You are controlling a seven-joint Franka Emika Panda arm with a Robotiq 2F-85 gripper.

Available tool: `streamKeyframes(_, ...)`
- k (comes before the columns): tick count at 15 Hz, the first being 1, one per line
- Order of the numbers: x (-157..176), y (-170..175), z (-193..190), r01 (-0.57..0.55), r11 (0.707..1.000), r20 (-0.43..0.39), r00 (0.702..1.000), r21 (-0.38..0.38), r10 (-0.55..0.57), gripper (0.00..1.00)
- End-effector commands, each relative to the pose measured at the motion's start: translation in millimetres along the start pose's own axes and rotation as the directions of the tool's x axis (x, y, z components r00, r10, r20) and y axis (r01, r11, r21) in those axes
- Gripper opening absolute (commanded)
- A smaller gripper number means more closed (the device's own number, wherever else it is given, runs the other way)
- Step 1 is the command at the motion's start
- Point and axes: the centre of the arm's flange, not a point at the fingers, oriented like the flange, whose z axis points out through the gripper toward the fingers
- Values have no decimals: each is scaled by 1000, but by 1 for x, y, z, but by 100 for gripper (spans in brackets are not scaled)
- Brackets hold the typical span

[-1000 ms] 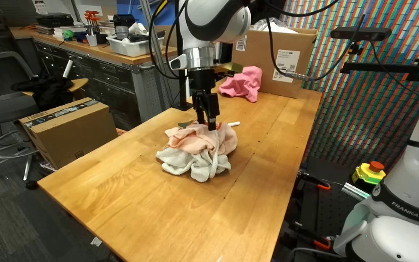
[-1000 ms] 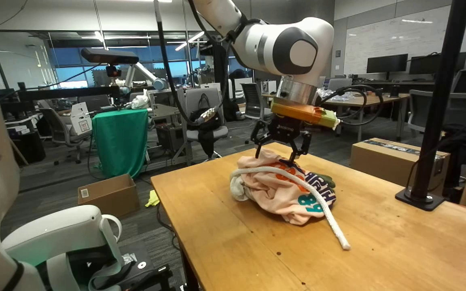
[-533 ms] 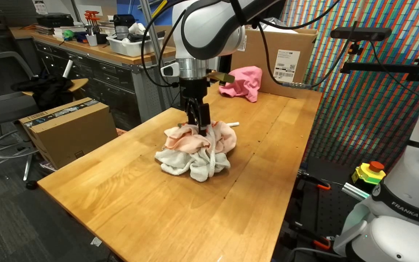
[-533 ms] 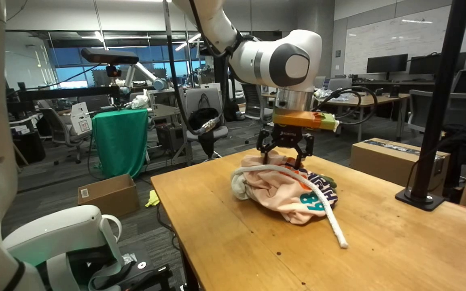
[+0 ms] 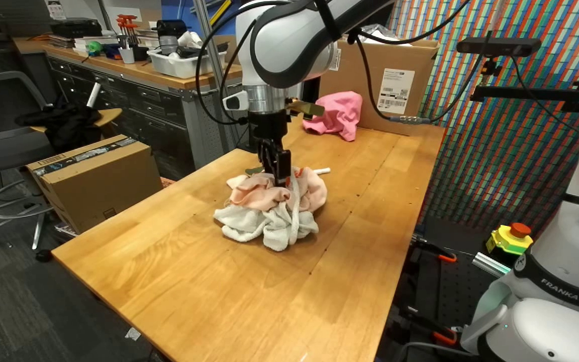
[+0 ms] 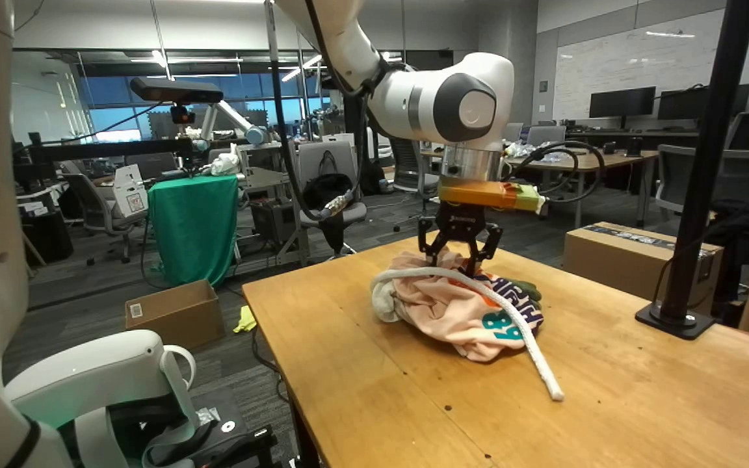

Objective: Separate the objects on the table.

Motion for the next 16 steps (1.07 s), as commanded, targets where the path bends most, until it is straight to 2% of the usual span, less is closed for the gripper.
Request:
streamKeyframes(1, 4, 10, -3, -5, 999, 28, 1000, 32, 4, 34)
streamKeyframes(4, 1, 15, -5, -15, 999, 41, 999, 44, 13, 12)
streamKeyframes(6, -5, 19, -16, -22, 1000, 25, 999, 14, 21, 5)
streamKeyframes(8, -12, 23, -36, -42, 999, -22, 999, -33, 42, 3)
streamKeyframes(9, -18, 25, -49, -61, 996, -54, 997, -63, 58, 7)
streamKeyframes(11, -31, 28, -80, -106, 986, -138, 986, -132, 88, 7)
streamKeyframes(16, -67, 29, -158, -232, 929, -302, 943, -288, 141, 6)
